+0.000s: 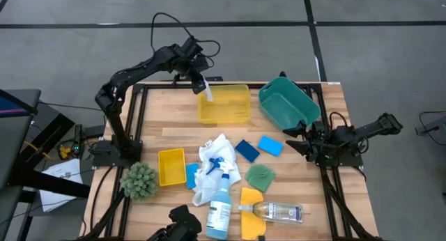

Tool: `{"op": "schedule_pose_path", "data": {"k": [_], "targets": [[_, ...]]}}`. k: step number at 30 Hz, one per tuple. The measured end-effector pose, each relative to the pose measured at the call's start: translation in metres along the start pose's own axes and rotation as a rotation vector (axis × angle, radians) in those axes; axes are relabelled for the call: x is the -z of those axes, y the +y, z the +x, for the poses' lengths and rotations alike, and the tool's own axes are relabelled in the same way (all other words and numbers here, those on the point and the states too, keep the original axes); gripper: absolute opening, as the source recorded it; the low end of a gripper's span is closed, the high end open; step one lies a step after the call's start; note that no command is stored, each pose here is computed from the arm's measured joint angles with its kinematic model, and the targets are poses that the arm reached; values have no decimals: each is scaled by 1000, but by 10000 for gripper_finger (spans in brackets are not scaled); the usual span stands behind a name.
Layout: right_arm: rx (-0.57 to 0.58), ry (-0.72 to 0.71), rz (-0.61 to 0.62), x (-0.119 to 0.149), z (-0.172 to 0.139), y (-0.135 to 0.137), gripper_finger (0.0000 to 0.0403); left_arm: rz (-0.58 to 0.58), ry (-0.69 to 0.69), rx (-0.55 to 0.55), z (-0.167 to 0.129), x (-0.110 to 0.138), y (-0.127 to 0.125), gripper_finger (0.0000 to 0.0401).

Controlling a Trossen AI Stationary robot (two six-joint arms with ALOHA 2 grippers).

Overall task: Pick & Place Kitchen Items
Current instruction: Put the white cleaning bottle into the top yellow bin

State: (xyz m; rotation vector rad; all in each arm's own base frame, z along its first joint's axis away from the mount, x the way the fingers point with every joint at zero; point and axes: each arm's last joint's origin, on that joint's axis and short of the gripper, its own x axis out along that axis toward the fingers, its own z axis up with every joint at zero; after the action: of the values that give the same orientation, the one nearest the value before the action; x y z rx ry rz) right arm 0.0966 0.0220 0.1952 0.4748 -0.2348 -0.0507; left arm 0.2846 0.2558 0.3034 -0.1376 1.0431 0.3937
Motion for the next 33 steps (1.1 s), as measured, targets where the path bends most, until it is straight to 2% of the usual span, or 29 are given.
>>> {"op": "schedule_pose_path", "data": {"k": [5,12,33], "targets": [[-3,2,0,0,0,0,278,0,-1,4,1,-1,-3,109],[-4,0,1,0,0,0,278,27,35,-3,22,-6,-10,109],[-3,1,-1,0,0,0,278,42,62,-32,22,-4,-7,109]]}}
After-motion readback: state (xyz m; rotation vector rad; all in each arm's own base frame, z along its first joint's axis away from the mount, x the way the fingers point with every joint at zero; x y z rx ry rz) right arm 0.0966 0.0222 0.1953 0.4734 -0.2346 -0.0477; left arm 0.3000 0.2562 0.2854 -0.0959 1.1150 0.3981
